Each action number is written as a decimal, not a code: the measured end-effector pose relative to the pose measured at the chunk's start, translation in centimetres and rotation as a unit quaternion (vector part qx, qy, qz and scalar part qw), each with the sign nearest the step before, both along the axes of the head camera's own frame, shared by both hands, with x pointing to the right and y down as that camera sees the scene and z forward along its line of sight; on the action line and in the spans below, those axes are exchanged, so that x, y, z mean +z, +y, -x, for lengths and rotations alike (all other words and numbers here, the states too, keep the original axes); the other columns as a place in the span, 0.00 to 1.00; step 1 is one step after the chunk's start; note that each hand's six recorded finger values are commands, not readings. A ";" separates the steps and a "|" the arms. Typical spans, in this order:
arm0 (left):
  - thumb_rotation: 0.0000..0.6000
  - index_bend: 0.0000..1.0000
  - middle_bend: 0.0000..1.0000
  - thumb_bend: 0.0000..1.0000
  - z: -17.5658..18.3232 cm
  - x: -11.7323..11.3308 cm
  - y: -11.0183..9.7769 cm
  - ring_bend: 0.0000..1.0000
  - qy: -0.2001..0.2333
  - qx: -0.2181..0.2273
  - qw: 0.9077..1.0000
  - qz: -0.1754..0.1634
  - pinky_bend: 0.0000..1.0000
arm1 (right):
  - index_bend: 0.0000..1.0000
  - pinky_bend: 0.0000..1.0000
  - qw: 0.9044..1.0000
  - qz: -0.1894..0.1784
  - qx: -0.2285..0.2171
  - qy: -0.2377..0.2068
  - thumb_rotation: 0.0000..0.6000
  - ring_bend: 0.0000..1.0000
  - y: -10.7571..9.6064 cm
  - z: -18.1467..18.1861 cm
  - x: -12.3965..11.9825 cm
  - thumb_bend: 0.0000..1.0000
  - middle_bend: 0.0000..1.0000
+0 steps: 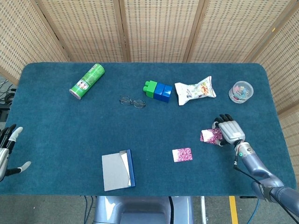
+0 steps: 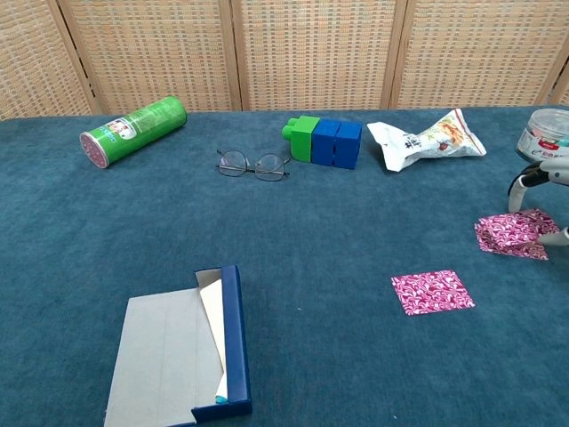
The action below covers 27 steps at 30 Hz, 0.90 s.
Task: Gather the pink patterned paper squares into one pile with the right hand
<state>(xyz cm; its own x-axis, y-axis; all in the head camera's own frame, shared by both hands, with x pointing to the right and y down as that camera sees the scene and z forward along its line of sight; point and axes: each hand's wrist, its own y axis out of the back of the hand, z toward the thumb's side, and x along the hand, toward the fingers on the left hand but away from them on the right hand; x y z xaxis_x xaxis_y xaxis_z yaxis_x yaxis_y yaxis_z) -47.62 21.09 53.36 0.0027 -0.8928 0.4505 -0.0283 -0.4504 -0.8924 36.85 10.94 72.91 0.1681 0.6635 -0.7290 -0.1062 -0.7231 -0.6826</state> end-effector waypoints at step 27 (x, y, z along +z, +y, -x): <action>0.92 0.00 0.00 0.06 0.4 0.5 0.0 0.00 0.004 -0.003 1.000 0.005 0.00 | 0.26 0.00 0.998 0.009 -0.011 -0.058 1.00 0.00 1.4 4.0 -2.2 0.26 0.11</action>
